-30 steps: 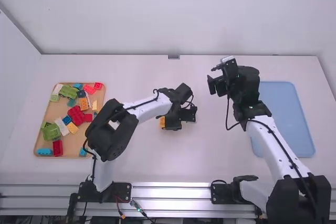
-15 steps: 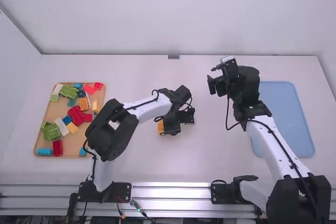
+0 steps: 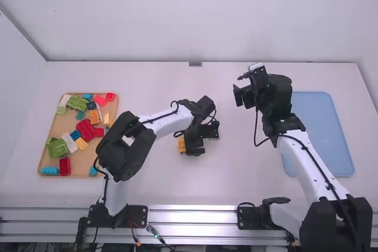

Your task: Assemble lego blocks to make yellow taxi

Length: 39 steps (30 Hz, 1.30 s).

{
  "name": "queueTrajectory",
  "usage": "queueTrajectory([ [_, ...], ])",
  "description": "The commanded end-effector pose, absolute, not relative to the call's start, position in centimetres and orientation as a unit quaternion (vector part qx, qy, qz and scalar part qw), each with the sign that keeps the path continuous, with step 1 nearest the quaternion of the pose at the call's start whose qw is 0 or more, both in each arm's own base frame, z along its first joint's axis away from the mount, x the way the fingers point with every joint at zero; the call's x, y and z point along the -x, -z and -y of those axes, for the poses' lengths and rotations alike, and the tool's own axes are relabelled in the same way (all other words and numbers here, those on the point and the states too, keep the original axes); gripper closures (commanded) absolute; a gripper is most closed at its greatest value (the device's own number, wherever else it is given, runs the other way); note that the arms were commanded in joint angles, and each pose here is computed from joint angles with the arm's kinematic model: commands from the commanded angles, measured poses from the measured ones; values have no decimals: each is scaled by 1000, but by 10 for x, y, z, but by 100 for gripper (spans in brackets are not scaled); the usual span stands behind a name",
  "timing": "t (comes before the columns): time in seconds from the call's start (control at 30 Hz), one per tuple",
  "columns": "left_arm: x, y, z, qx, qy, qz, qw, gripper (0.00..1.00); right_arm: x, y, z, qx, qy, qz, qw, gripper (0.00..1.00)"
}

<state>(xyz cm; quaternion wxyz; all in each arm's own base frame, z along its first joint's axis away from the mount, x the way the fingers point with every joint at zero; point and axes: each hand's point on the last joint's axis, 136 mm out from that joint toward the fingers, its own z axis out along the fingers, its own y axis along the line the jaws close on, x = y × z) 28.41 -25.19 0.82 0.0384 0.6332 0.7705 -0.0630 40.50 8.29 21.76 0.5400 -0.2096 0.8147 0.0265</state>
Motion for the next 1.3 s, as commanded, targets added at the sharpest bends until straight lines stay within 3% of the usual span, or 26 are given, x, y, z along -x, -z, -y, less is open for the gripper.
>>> queueTrajectory([
  [0.0,-281,-7,250,-646,64,-760,32,1,-410,-230,-85,211,-27,-807,551,1],
  [0.4,-311,-79,247,-631,43,-774,35,1,-410,-230,-84,210,-26,-807,551,1],
  [0.63,-380,-112,182,-391,0,-917,81,1,-410,-230,-84,210,-26,-807,551,1],
  [0.73,-401,-117,115,-235,-10,-969,73,1,-410,-230,-84,210,-26,-807,551,1],
  [0.9,-401,-115,29,-38,23,-998,41,1,-410,-230,-85,226,-17,-803,551,1],
  [1.1,-376,-97,-81,183,-24,-983,6,1,-410,-231,-86,230,-15,-801,553,1],
  [1.27,-359,-83,-109,236,-46,-971,-1,1,-411,-232,-85,231,-13,-799,555,1],
])
